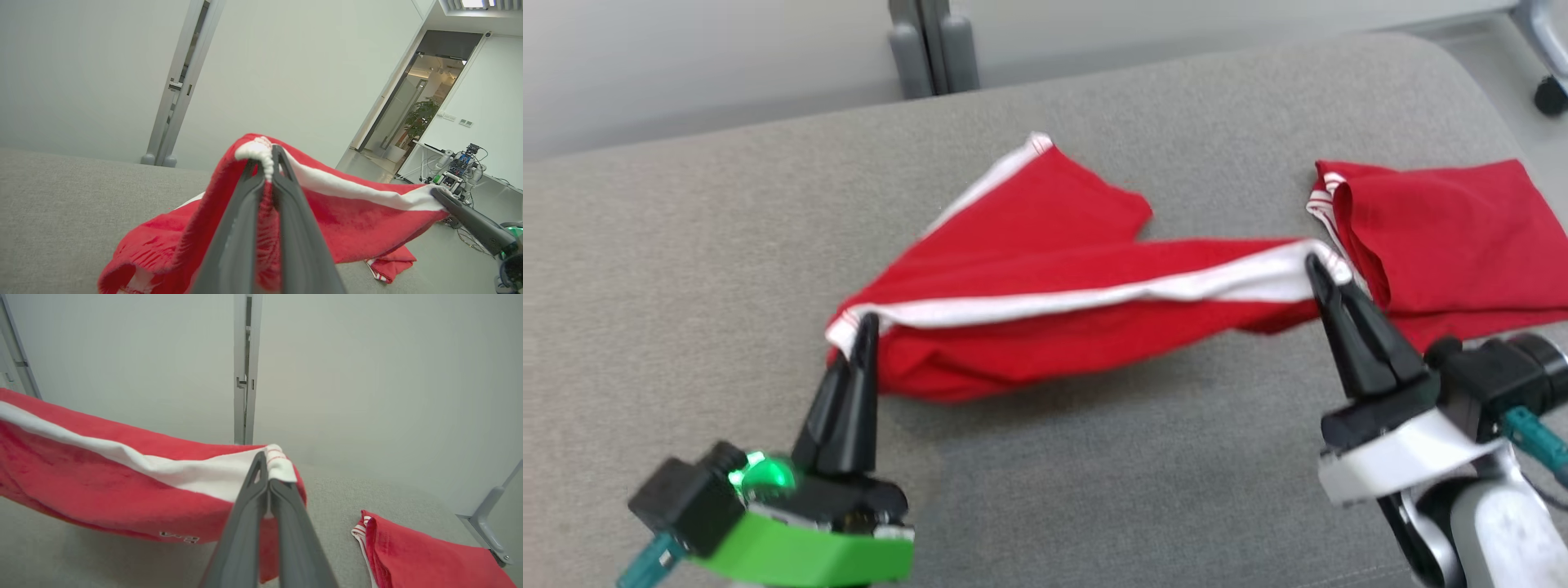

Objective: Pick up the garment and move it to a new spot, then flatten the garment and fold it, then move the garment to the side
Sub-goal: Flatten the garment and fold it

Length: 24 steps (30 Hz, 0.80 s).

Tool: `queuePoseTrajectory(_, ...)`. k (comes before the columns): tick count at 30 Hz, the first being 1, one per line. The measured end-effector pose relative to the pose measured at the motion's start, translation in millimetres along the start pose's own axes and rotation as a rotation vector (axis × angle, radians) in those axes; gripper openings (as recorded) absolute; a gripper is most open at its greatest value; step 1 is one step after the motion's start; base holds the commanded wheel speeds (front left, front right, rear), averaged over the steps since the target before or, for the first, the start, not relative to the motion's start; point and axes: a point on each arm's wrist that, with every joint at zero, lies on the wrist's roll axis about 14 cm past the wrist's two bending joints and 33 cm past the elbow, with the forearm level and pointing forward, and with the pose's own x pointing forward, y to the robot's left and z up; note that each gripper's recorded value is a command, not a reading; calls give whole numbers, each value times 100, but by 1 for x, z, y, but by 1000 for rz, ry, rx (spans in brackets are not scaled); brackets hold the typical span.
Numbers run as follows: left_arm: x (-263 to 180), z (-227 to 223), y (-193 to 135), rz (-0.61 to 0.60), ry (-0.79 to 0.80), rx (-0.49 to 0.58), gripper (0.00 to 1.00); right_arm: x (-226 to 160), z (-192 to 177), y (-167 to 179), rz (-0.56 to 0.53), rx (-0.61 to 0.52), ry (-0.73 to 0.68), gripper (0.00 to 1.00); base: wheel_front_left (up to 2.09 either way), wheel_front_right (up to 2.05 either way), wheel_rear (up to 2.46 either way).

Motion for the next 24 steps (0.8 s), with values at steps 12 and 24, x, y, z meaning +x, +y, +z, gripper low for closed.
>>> queuePoseTrajectory(12, -41, -40, 24, 225, 69, -151, 0, 24, -43, 14, 100, -25, 167, 0, 0, 0, 0)
queuePoseTrajectory(24, -34, -63, 81, 395, 102, -236, 0, 122, -102, 49, 338, -138, 318, 0, 0, 0, 0)
